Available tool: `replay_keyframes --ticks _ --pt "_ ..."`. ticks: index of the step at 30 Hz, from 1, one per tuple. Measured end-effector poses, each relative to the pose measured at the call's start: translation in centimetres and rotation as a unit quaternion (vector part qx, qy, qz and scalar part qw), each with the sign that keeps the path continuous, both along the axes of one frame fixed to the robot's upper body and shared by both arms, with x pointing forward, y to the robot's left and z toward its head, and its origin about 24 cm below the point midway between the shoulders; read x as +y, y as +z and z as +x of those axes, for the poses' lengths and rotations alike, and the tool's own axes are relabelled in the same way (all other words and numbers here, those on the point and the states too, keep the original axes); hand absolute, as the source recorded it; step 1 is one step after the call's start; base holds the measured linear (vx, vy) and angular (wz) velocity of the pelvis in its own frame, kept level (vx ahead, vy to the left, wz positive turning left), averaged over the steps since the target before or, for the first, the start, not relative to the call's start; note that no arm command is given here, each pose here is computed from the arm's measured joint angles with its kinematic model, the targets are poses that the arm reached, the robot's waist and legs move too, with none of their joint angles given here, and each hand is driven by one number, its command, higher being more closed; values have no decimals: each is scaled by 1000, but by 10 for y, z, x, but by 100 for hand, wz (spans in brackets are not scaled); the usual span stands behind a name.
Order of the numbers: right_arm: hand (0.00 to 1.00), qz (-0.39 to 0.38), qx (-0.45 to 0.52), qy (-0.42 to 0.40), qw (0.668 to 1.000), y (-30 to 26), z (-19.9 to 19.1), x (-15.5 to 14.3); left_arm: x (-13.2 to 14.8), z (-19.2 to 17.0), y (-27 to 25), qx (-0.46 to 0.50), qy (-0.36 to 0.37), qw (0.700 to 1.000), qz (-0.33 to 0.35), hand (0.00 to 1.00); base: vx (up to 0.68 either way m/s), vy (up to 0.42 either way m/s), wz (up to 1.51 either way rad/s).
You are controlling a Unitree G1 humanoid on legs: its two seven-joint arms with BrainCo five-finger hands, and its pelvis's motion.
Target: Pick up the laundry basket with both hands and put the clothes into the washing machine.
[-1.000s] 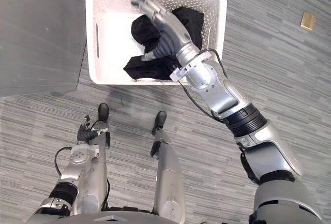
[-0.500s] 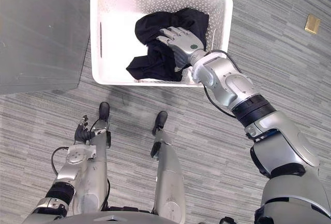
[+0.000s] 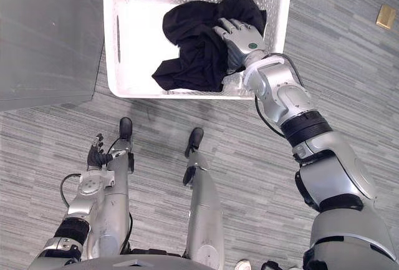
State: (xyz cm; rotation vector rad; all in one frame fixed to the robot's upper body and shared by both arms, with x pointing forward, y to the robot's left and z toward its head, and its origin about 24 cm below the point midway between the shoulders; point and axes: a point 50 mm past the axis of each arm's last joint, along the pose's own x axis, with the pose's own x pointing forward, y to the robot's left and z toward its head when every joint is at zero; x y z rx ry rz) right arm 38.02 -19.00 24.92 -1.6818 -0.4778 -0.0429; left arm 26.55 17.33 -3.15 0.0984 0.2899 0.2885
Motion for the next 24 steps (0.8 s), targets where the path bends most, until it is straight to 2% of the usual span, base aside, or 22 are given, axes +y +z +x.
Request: replay_keyframes --ticks 17,18,24 --pt "0 70 -56 -21 996 23 8 0 -4 8 15 -41 16 999 -8 0 28 2 0" --pt "100 73 -59 -21 995 25 8 0 -4 9 16 -42 15 999 -9 0 45 10 2" --pt "100 97 -56 -24 993 24 9 -4 -5 9 16 -44 19 999 -10 0 42 5 -1"
